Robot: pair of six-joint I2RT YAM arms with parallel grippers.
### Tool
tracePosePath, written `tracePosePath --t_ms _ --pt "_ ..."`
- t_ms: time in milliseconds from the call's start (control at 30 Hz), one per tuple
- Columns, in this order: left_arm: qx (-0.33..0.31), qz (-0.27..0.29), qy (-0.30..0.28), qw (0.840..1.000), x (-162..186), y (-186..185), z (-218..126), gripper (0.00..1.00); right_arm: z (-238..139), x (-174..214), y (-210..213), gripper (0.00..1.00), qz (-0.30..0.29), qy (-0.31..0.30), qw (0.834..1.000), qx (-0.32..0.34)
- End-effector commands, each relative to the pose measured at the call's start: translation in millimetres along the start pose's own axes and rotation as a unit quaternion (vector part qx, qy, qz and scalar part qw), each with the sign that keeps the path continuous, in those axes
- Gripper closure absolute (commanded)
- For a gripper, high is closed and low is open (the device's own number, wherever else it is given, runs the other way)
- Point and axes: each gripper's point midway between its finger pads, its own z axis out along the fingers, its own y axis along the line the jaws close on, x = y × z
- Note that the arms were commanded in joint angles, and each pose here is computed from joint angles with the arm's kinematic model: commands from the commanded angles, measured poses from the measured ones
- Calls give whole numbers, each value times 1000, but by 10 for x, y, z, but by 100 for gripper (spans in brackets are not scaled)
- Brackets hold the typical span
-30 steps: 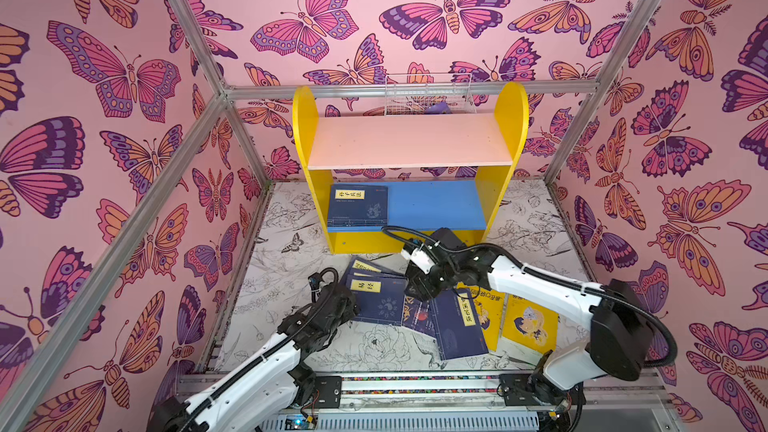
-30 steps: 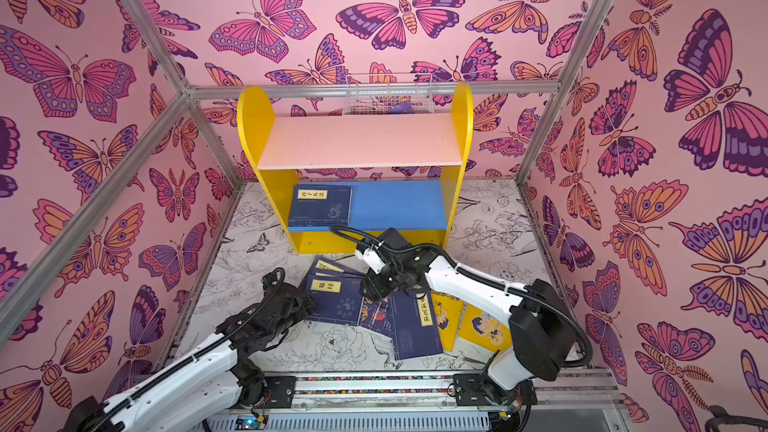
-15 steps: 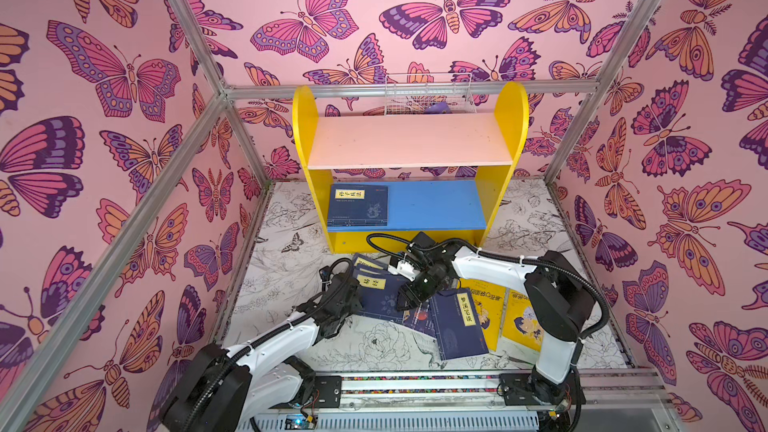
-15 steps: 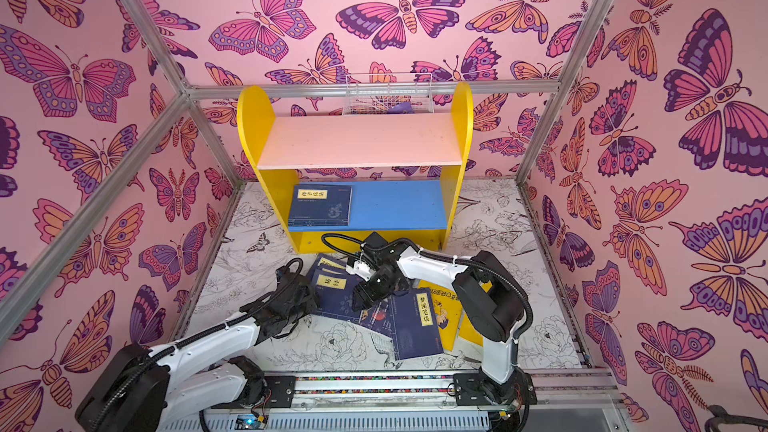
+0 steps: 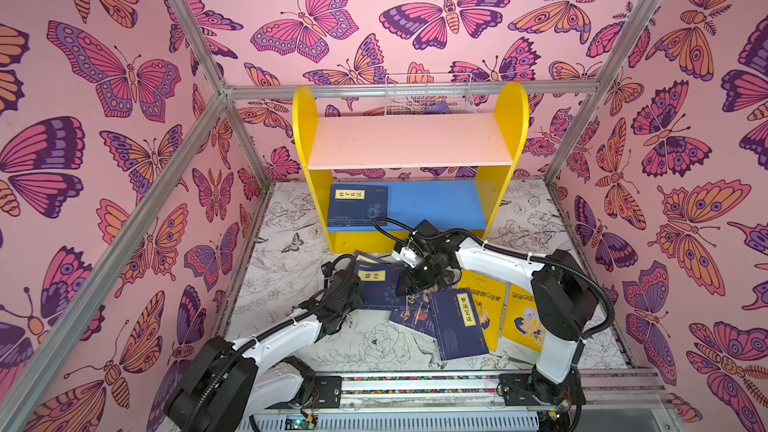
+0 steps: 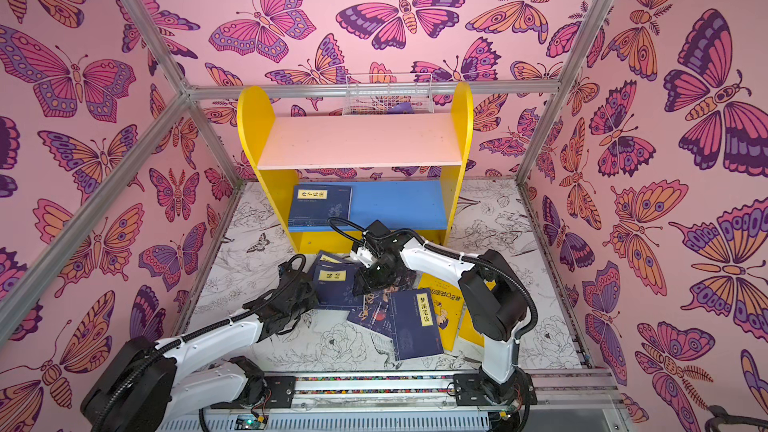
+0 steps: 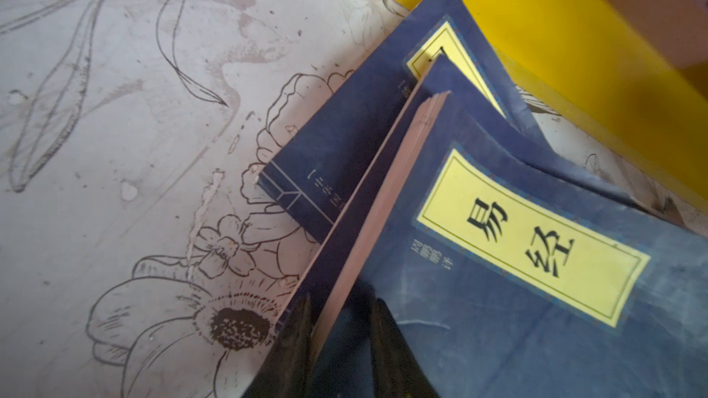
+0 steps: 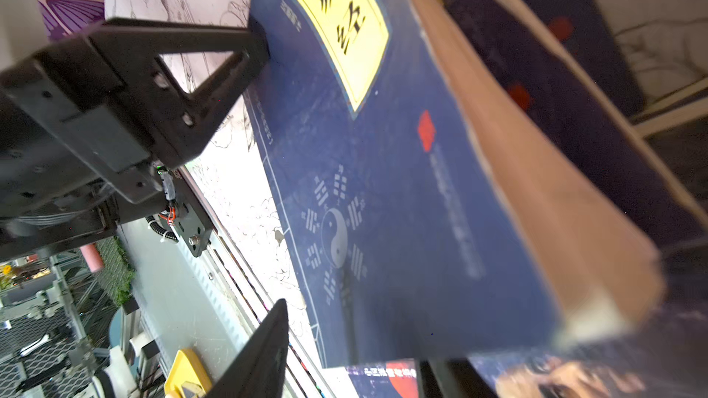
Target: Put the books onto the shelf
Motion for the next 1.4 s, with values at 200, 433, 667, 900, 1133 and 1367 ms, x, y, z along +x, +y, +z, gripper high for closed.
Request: tracePosePath --t_ms 200,433,667,900,1133,1367 --pt "12 39 102 994 453 29 61 83 -334 -340 406 57 -55 -73 996 -23" --pt "18 43 100 994 450 9 50 87 -336 -483 389 78 -53 -106 993 -17" --pt "17 24 64 998 330 55 -53 84 -548 -482 360 99 -56 -137 989 -3" --pt "-88 -119 -40 988 11 621 -554 75 -1283 -606 451 100 -38 -224 972 -59" --pt "-89 -177 -79 977 -44 823 -794 75 -1830 -1035 633 100 -34 -329 935 -123" --pt "-104 -172 -42 979 105 845 -715 75 -1897 -1684 684 100 -33 -386 908 -158"
